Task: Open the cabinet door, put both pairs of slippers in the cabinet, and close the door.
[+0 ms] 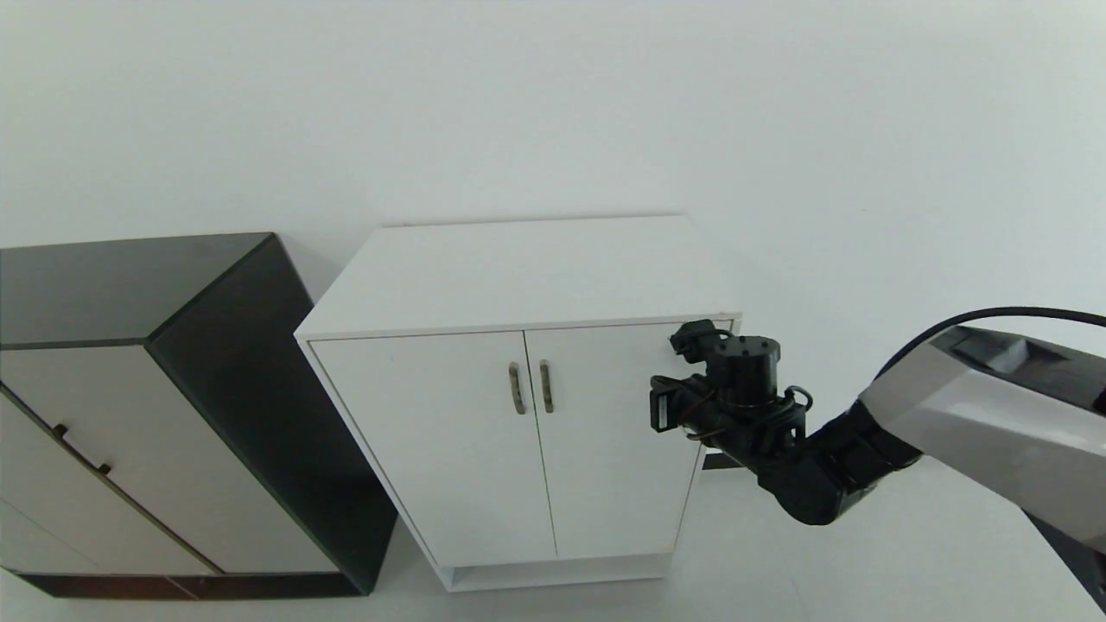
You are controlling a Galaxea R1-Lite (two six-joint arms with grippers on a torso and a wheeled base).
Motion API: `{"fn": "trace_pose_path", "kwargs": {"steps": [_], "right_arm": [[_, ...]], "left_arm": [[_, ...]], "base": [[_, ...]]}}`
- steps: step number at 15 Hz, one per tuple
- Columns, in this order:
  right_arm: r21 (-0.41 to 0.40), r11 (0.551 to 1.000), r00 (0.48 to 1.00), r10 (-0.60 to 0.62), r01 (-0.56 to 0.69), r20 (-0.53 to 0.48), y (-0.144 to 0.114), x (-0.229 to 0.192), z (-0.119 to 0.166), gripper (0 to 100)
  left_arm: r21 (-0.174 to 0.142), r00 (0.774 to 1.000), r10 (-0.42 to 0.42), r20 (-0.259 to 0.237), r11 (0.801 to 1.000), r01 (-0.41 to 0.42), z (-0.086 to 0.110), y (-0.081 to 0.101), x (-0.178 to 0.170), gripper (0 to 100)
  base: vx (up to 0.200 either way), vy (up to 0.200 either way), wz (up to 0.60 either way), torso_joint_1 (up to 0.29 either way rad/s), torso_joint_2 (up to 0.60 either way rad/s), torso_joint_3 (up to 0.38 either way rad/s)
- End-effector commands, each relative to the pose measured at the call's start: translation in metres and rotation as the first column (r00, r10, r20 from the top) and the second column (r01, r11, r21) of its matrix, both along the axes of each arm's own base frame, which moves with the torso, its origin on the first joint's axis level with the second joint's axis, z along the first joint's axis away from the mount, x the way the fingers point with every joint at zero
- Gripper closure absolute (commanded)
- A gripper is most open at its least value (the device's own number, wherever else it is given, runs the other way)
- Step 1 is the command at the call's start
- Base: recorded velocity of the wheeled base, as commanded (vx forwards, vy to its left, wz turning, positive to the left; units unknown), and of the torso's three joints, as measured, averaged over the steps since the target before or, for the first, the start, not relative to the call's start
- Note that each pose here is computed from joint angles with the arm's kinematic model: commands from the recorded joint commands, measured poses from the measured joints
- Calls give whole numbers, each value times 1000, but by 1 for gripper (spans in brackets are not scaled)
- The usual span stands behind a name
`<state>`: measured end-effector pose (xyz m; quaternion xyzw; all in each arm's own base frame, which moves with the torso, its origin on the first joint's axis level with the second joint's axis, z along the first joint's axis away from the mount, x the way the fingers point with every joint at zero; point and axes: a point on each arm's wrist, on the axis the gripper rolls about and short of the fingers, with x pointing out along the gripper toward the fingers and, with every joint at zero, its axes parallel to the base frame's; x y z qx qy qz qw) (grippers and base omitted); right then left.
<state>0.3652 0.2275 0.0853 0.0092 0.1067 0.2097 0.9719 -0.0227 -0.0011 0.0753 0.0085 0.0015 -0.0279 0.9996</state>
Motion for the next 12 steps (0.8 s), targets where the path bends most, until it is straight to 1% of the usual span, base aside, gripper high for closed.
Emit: {"fn": "trace_pose_path", "kwargs": {"steps": [1,4,5,6,9,12], "right_arm": [[17,999,999,-38,38,38,-24,-38,40,100],[38,998,995,-56,53,77,-54,-83,74,100],[37,997,995,-65,62,78,-57,-88,75,100],[29,989,985,-150,148,84,-81,-114,82,100],[-5,977,972,-213,215,95,-125,-164,83,100],[-33,971,964,-231,237,135,-159,-217,81,100]], "left_arm": [[1,1000,1,0,1000,-1,0,0,0,100],[1,1000,-1,0,1000,1,0,0,0,100],[1,1000,-1,0,1000,1,0,0,0,100],[1,1000,-1,0,1000,1,0,0,0,100],[1,1000,1,0,1000,-1,0,0,0,100],[1,1000,1,0,1000,-1,0,0,0,100]], "base": [[0,0,0,0,0,0],[0,0,0,0,0,0],[0,0,0,0,0,0],[0,0,0,0,0,0],[0,0,0,0,0,0],[0,0,0,0,0,0]]}}
